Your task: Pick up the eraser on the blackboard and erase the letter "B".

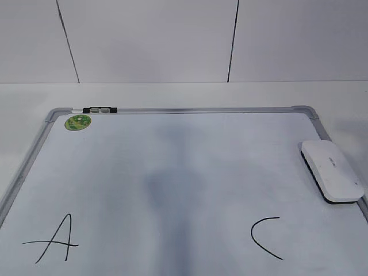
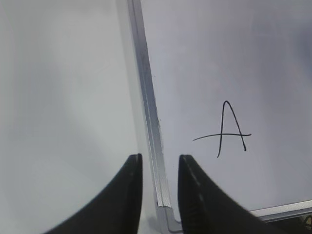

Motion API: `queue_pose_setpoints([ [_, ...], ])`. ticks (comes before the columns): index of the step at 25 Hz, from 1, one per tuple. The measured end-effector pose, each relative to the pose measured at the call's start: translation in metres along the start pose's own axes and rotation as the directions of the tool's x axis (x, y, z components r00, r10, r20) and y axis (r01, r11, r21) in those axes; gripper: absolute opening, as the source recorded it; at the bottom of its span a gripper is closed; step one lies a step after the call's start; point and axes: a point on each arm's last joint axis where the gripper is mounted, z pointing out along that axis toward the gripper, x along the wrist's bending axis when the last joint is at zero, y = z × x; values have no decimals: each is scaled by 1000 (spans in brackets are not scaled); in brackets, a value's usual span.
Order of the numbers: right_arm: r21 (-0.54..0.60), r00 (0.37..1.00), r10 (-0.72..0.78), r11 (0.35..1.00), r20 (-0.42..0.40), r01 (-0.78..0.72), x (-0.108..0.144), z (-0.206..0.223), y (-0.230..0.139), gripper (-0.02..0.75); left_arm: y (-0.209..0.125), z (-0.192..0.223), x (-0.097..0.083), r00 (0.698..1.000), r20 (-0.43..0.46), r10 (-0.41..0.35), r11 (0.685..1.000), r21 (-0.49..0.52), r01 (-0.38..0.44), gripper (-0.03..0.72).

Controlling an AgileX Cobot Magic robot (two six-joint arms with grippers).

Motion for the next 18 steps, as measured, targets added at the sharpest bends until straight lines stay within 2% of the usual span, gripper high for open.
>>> queue_pose_setpoints([
  [9,-132,997,-69,989,30,72,-4,-18,-65,589,-78,-41,-8,996,-26,91,978,-187,-94,198],
  [13,-148,991,-126,980,40,131,-6,-9,-95,589,-111,-43,-9,992,-45,121,957,-260,-128,198],
  [18,-110,985,-164,980,44,168,-10,19,-124,589,-150,-30,-9,989,-57,137,939,-312,-148,198],
])
